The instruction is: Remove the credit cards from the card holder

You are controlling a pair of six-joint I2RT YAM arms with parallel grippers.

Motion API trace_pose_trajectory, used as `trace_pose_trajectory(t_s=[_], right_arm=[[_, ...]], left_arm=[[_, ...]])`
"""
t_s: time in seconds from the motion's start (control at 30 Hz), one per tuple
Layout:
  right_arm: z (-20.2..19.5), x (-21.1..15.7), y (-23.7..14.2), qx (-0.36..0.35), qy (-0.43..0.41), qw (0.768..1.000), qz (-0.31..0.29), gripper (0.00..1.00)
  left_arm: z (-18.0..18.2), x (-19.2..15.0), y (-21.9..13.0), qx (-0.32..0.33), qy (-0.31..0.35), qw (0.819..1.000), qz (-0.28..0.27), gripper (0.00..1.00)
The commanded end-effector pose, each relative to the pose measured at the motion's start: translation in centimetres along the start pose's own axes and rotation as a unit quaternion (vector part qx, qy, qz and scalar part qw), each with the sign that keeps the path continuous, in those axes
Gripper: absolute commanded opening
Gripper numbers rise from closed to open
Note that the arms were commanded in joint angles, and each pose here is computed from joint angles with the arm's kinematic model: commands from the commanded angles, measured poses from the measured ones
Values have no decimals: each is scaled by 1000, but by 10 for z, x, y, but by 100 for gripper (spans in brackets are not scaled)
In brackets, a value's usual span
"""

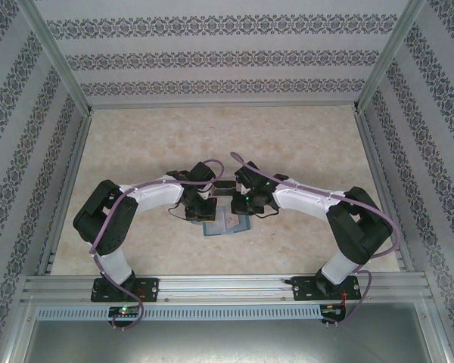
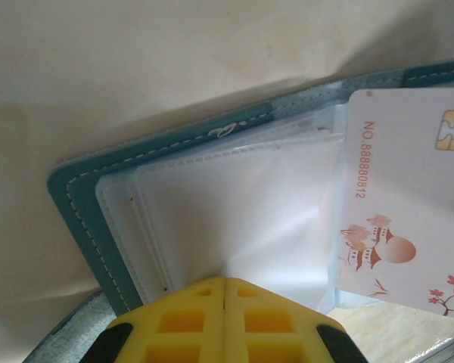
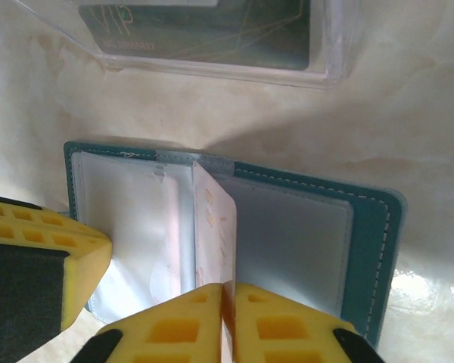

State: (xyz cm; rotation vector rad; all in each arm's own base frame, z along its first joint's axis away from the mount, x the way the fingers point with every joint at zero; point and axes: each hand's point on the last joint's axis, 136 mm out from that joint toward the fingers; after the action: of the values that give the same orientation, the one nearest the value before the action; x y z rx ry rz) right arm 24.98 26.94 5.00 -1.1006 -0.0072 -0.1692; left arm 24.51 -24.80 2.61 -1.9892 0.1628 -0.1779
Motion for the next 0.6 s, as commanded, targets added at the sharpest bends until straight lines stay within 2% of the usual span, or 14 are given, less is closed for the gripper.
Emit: trace_pose_trajectory(t_s=[0.0, 0.13, 0.37, 0.57], right_arm=[[-1, -7, 5, -23, -14, 1000, 11, 17], [6, -12, 3, -15, -9, 1000, 12, 20], [8, -17, -2, -13, -9, 1000, 10, 19], [-1, -16, -4, -39, -7, 999, 7, 11]], left_arm=[[17, -14, 2, 43, -2, 999, 22, 3], [17, -13, 3, 43, -2, 999, 22, 3], [14, -11, 4, 34, -1, 999, 22, 3], [16, -12, 5, 42, 1, 999, 24, 3]])
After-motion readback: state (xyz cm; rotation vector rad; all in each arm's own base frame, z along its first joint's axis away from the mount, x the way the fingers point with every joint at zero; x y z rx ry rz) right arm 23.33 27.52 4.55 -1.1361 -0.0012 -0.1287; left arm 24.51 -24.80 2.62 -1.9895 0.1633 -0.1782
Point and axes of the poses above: each hand's point on the last joint's axis, 136 mm out from that joint toward the fingers, its own y axis out along the fingers, its own z axis along the line the jaws close on, x = y × z, and after that the axes turned 10 degrees about y, right-handed
